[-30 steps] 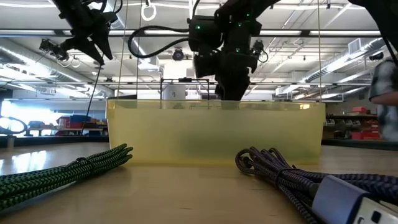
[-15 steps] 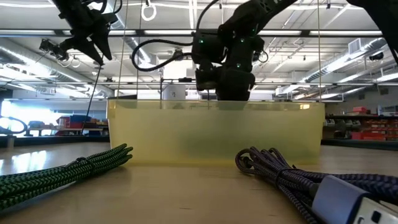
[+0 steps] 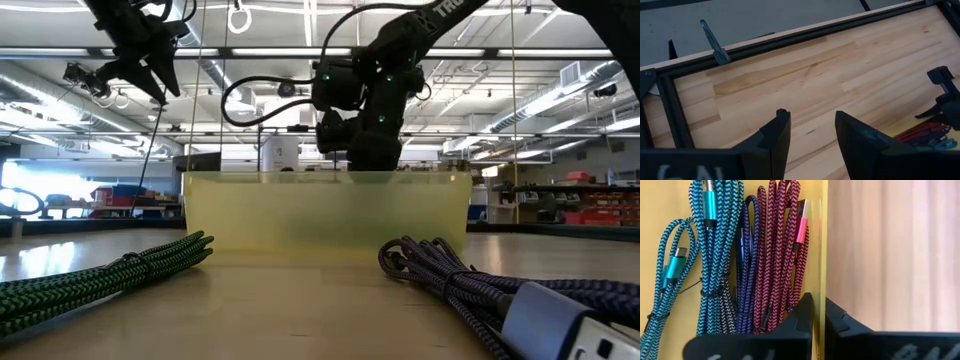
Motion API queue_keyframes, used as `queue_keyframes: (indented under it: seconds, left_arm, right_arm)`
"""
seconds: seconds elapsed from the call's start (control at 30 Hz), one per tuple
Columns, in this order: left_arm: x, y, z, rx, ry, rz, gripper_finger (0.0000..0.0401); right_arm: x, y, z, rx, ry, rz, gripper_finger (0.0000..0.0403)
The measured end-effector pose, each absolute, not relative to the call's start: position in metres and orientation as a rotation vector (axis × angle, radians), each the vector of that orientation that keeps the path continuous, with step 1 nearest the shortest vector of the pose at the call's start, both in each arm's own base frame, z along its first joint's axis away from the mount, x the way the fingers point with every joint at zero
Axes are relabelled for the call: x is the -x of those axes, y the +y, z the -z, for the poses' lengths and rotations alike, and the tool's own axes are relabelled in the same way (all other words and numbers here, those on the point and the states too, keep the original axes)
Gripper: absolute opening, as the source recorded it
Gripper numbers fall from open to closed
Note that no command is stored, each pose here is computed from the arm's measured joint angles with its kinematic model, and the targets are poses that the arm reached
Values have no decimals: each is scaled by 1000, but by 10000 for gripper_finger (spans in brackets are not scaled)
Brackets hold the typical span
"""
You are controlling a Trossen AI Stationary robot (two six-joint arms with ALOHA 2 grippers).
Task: Pick and place USB-C Cables
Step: Adjust the yellow bin
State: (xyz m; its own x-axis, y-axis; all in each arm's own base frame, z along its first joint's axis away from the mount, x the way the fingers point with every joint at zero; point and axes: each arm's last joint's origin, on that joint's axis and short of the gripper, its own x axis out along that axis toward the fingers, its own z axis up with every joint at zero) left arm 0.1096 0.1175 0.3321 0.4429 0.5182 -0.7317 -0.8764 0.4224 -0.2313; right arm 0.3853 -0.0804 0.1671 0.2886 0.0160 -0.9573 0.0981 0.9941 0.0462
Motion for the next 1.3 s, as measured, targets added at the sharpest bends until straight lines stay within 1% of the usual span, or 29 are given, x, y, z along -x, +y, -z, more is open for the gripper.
queue_keyframes:
  seconds: [0.43, 0.63, 0.77, 1.1, 1.17, 1.3]
  left_arm:
    - [-110, 118, -332, 663, 626, -948, 162]
    - [-110, 118, -332, 662, 626, -950, 162]
    - [-109, 118, -332, 656, 626, -964, 162]
    - [-109, 118, -332, 656, 626, -963, 162]
    - [-109, 118, -332, 656, 626, -964, 162]
    - [-109, 118, -332, 655, 626, -965, 162]
  right_arm:
    - [-380, -102, -167, 19, 1277, -15, 9]
    - [-380, -104, -168, -9, 1273, -11, 12]
    - [-382, -103, -168, -28, 1251, -4, 30]
    - [-385, -93, -169, -21, 1250, -19, 100]
    - [-387, -93, -175, -16, 1245, -16, 111]
    - [-400, -97, -201, 4, 1174, -5, 126]
